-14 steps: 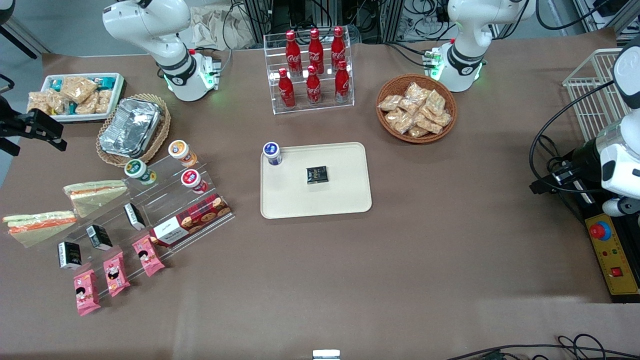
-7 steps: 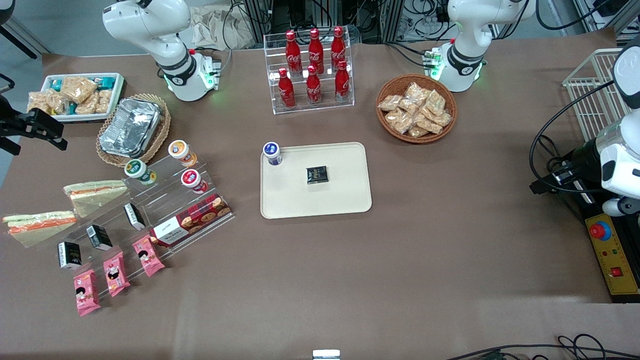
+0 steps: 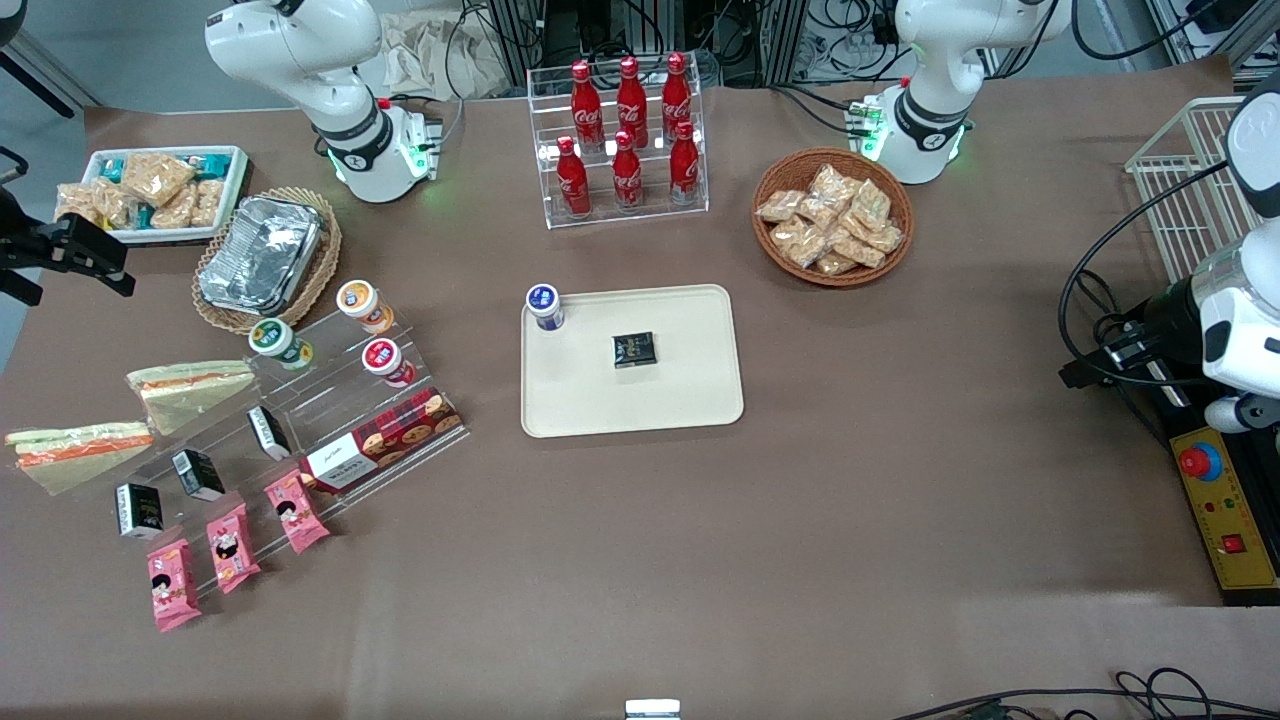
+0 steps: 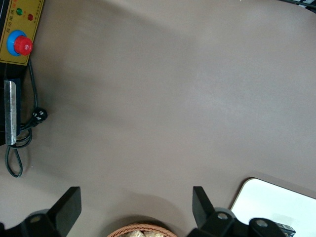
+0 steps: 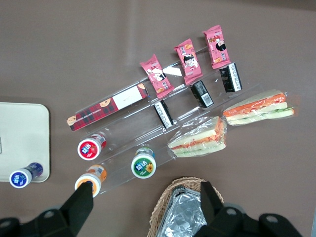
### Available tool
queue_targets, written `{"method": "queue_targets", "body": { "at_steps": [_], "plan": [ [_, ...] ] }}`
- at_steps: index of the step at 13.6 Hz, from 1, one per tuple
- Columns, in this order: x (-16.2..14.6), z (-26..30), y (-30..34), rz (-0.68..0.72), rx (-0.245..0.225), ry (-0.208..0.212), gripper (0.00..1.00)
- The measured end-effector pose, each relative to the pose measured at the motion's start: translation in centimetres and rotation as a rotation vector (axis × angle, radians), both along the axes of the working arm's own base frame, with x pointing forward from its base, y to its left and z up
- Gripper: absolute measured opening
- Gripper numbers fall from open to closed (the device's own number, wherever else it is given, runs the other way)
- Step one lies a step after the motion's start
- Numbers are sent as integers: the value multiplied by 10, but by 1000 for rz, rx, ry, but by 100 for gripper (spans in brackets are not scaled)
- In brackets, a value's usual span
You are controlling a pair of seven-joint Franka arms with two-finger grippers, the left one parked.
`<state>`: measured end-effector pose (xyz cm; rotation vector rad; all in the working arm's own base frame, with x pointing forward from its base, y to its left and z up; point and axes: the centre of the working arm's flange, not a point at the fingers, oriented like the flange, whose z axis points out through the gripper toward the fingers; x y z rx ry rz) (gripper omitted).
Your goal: Place sandwich on tray
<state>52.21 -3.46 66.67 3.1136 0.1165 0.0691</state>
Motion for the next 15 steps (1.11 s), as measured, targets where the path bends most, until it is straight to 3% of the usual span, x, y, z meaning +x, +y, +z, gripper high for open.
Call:
{"method": "queue_targets", "body": {
  "at_steps": [12,15],
  "plan": [
    [2,-6,-9,-40,-1,17,97],
    [0,-6,-30,-141,4,14,97]
  ]
}}
